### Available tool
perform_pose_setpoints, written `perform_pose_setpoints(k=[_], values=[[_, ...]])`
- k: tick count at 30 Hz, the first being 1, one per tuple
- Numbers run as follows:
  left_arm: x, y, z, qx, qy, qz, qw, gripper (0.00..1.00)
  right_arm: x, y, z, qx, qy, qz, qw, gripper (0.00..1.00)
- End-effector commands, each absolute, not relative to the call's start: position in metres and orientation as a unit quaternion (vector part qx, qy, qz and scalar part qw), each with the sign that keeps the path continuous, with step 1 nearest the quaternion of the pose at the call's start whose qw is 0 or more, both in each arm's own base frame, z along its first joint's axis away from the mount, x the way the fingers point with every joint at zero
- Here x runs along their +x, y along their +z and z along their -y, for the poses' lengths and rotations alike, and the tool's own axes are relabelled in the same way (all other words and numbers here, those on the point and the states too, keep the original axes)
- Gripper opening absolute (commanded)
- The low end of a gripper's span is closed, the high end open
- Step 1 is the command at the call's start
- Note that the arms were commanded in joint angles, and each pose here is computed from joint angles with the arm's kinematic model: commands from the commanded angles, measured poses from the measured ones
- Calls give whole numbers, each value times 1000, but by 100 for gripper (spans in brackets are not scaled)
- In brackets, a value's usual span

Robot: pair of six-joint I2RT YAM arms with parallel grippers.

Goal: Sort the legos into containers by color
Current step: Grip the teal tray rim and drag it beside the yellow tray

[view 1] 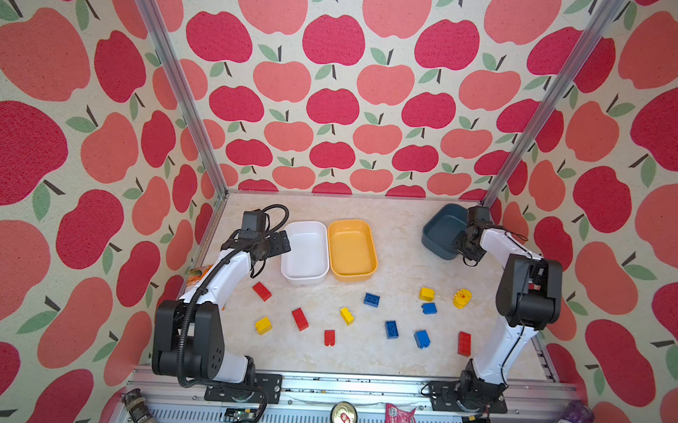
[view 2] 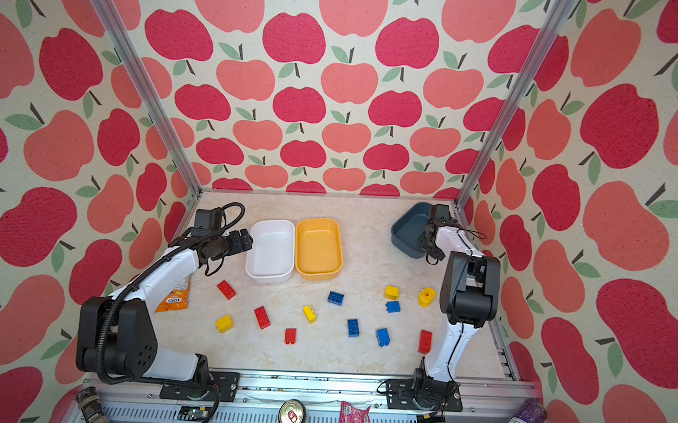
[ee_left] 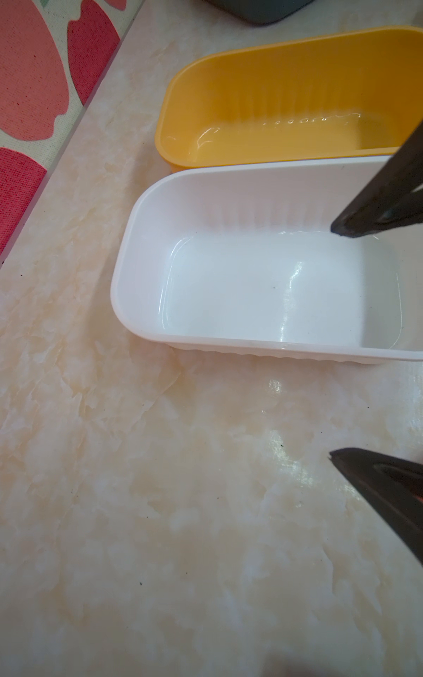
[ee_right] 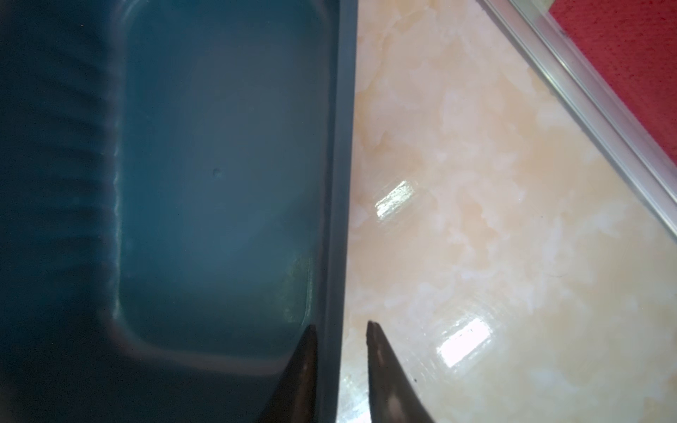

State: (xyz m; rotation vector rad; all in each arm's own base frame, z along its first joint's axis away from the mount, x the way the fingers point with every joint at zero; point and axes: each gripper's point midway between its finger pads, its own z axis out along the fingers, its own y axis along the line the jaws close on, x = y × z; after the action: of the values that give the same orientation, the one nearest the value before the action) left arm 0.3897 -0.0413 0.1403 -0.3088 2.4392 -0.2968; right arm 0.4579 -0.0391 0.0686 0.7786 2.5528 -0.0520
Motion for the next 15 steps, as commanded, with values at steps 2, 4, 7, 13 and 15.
perform_pose_setpoints(k=[2,4,7,13,15], values=[[387,147,40,-121,-116,-929,330,92,457,72,38,286,-10,-930,232,13],[387,146,40,-121,-116,-929,330,92,451,74,32,277,-6,-933,231,9],[386,147,41,-121,-119,-928,332,92,441,74,21,252,2,-941,226,4],[384,145,41,-123,-121,-927,332,92,420,69,-20,166,26,-964,204,1],[384,146,41,-123,-122,-927,333,92,414,69,-34,131,29,-971,199,1]])
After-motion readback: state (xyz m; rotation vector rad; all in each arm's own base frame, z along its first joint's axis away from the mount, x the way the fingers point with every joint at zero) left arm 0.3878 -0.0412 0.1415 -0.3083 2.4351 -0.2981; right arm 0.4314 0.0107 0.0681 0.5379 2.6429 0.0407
